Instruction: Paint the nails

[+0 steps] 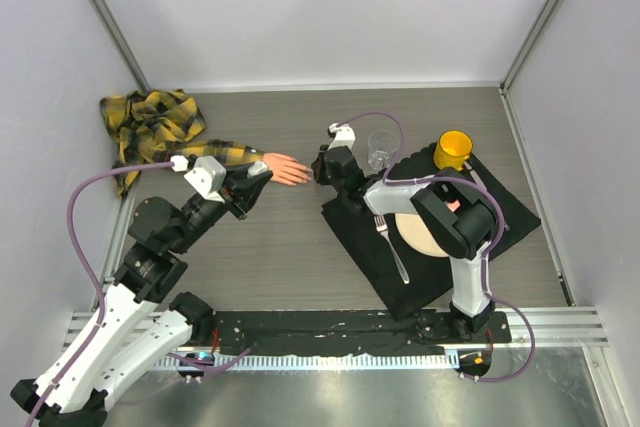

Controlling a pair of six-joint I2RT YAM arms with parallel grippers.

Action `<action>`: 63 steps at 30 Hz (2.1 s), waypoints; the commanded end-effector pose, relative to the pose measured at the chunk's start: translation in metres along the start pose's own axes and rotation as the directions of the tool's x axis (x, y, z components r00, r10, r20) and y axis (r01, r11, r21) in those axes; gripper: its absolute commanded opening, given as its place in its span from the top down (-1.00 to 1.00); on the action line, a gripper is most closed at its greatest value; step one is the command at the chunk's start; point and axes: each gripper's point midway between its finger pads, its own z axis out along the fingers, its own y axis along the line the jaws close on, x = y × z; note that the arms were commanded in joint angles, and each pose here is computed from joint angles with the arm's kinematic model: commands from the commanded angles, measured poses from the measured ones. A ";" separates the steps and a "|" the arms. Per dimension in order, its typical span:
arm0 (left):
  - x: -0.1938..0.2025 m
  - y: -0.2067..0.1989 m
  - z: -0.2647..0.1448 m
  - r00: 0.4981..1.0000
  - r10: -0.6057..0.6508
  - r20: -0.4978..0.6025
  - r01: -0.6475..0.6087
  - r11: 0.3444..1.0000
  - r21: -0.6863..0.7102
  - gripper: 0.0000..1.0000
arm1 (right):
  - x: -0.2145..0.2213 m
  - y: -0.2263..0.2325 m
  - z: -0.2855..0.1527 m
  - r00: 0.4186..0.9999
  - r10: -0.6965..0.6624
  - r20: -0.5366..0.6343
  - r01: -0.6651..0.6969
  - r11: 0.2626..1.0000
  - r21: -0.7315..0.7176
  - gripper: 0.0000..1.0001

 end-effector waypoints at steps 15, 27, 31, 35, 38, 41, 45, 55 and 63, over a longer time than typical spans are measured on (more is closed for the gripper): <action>-0.022 -0.002 0.000 0.998 0.004 0.059 -0.005 1.000 0.009 0.99 | -0.020 0.025 0.015 0.998 0.043 0.036 -0.042 0.998 -0.050 0.99; -0.022 -0.002 0.000 0.998 0.004 0.059 -0.005 1.000 0.009 0.99 | -0.014 0.015 0.014 0.999 0.037 0.023 -0.037 0.999 -0.008 0.99; -0.022 -0.002 0.000 0.998 0.004 0.060 -0.005 1.000 0.011 1.00 | -0.013 0.015 0.016 0.999 0.036 0.021 -0.036 0.999 -0.005 0.99; -0.022 -0.002 0.000 0.998 0.003 0.058 -0.003 1.000 0.011 1.00 | -0.012 0.014 0.016 0.999 0.035 0.019 -0.035 0.999 0.001 0.99; -0.022 -0.003 0.000 0.998 0.003 0.058 -0.003 1.000 0.014 0.99 | -0.012 0.013 0.018 0.999 0.033 0.015 -0.033 0.999 0.007 0.99; -0.021 -0.003 0.000 0.998 0.002 0.057 -0.003 1.000 0.014 1.00 | -0.011 0.013 0.019 0.999 0.032 0.011 -0.032 0.999 0.011 0.99; -0.021 -0.003 0.000 0.998 0.000 0.055 -0.001 1.000 0.016 1.00 | -0.011 0.012 0.019 0.999 0.030 0.013 -0.031 0.999 0.017 0.99; -0.021 -0.003 0.001 0.998 0.000 0.055 -0.001 1.000 0.016 0.99 | -0.011 0.008 0.019 1.000 0.025 0.010 -0.025 0.999 0.031 0.99; -0.021 -0.003 0.000 0.998 -0.001 0.057 0.000 1.000 0.016 1.00 | -0.011 0.007 0.018 1.000 0.023 0.009 -0.023 0.999 0.033 0.99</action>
